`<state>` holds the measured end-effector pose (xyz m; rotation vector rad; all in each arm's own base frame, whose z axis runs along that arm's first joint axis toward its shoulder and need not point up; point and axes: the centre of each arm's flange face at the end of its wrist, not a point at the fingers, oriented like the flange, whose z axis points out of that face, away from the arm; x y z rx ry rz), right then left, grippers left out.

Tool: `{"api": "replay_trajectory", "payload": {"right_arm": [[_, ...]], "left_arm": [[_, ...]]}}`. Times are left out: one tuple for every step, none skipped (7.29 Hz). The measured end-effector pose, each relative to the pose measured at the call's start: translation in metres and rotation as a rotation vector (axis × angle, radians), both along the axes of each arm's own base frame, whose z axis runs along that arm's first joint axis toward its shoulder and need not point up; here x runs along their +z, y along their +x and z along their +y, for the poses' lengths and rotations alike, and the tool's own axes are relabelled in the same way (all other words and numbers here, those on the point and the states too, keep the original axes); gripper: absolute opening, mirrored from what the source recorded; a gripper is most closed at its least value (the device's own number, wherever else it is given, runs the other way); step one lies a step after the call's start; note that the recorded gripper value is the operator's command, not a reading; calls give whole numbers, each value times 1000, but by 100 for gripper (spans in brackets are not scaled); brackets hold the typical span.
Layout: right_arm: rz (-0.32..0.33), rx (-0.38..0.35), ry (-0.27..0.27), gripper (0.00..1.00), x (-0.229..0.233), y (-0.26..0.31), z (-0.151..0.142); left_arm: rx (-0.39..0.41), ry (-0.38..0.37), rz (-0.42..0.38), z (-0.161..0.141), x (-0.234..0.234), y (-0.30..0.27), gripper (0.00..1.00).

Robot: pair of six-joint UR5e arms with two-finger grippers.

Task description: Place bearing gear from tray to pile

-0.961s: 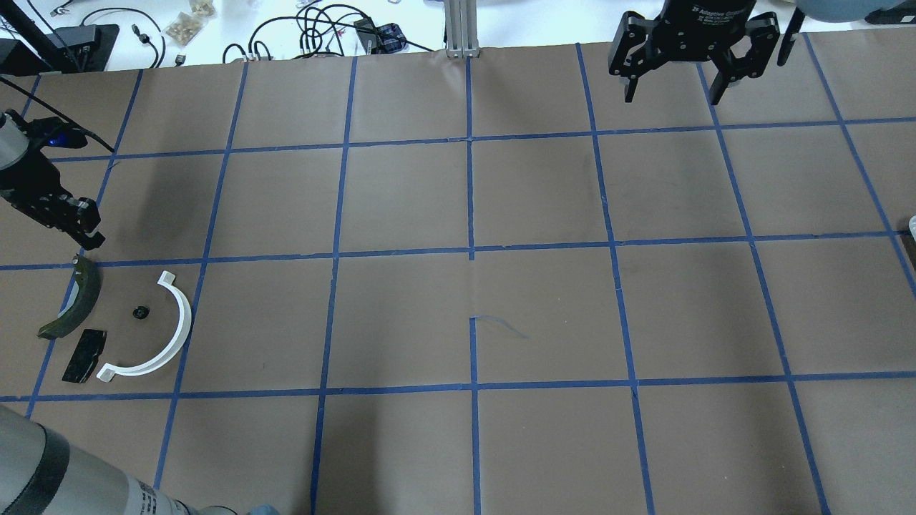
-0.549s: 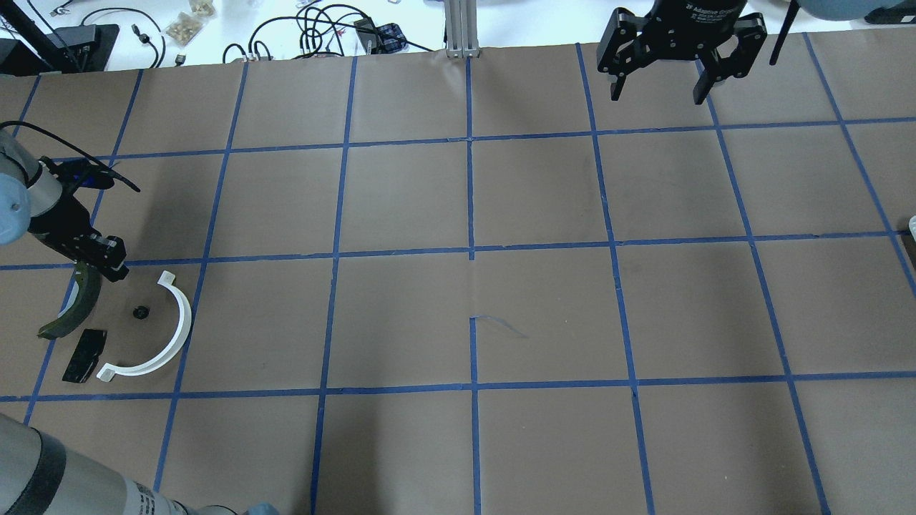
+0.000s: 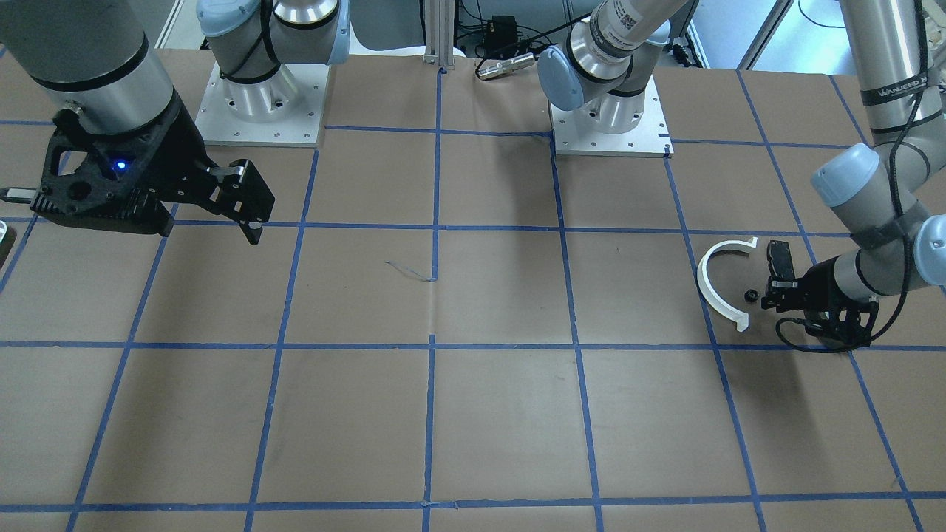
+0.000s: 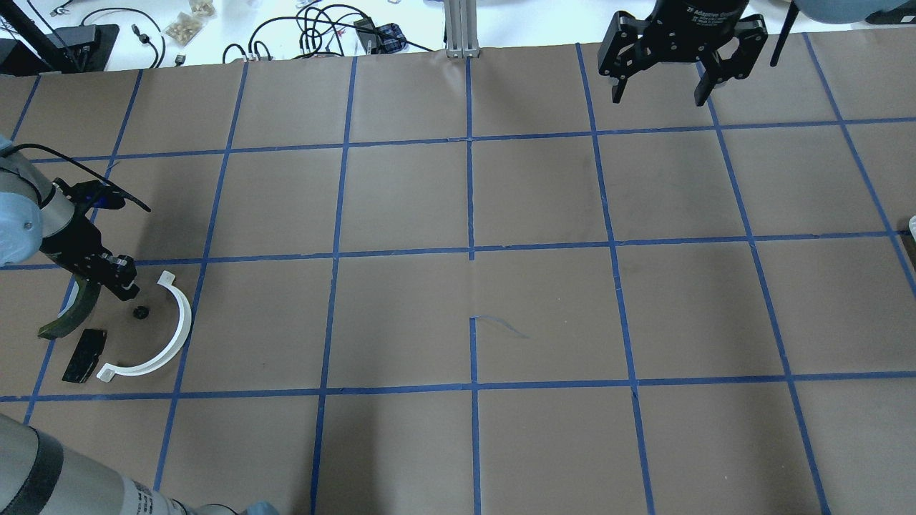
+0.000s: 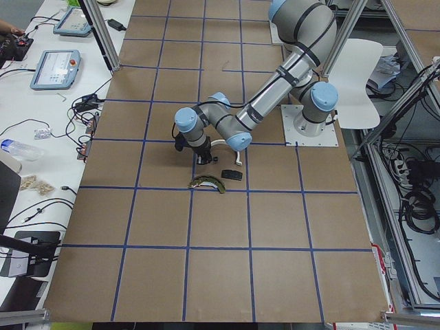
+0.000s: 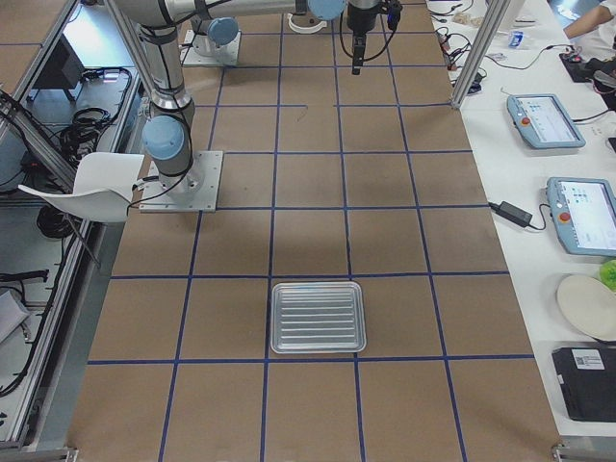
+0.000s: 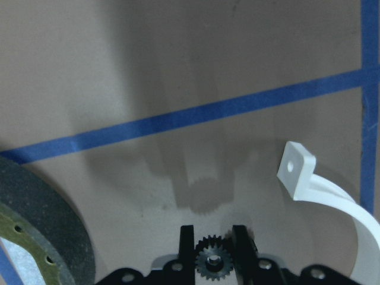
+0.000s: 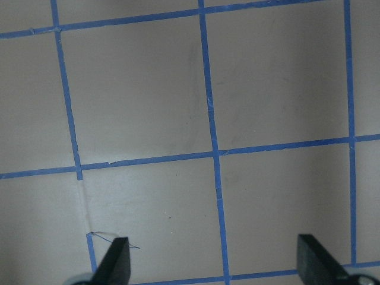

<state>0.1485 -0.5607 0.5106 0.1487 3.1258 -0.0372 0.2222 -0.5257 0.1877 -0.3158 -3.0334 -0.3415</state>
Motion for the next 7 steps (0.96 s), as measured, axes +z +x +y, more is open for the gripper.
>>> {"api": "replay_trajectory", "payload": {"right_arm": [[0,0,1,100,0,0,0],[-1,0,1,100,0,0,0],[-2,0,1,100,-1,0,0],[-4,0,1,100,-1,0,0],[-5,0,1,100,0,1,0],[-7,0,1,100,-1,1,0],[-7,0,2,100,-1,1,0]], "left_arm": [[1,2,1,1,-2,0,0],[1,-1,-2,1,-4,1,0],[-1,-4,-5,0,-5,2,0],[-8,2,-18,1,-5,4,3],[-20,9,-35,1,-5,7,18],[-28,12,-46,2,-5,8,18],[-31,14,-49,2,-5,8,18]]}}
